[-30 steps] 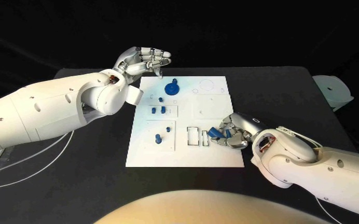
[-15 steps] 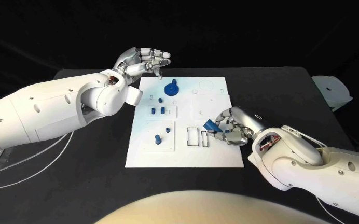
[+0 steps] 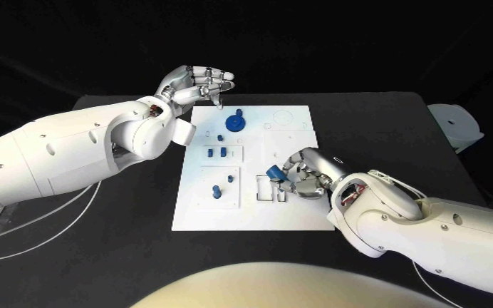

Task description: Assemble the parts on the task board

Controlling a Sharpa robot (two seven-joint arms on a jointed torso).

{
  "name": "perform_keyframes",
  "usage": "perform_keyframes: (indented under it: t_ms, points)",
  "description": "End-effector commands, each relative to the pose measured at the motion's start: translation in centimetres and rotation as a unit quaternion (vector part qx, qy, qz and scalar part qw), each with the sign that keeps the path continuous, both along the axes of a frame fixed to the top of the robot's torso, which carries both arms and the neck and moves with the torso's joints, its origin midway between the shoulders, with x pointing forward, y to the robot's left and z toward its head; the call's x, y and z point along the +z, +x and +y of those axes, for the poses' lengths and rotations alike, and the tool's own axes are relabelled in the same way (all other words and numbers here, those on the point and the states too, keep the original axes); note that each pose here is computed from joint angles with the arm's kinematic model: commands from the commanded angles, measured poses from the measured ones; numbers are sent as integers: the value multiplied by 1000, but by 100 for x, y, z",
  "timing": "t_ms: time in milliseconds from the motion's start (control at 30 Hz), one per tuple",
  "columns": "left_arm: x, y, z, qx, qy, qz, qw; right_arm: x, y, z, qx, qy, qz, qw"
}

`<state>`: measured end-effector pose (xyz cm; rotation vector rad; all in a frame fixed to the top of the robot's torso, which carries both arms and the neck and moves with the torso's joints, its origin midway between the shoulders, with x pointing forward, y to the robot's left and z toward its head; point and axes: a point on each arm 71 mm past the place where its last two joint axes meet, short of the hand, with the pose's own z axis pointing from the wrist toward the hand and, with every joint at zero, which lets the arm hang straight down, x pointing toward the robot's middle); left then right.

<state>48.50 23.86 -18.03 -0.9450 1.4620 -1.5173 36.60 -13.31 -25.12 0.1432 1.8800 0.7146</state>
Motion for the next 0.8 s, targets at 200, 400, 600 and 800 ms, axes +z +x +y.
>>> perform_keyframes:
  t_ms: [200, 400, 600, 800]
  points:
    - [13, -8, -34, -10, -5, -3, 1000, -81, -7, 109, 30, -13, 38, 999]
    - [14, -10, -40, -11, -5, -3, 1000, -108, 24, 144, 31, -20, 37, 999]
    - [14, -10, -35, -11, -5, -3, 1000, -163, 35, 166, 29, -25, 40, 998]
    - [14, -11, -35, -11, -5, -3, 1000, -188, 58, 170, 24, -30, 34, 999]
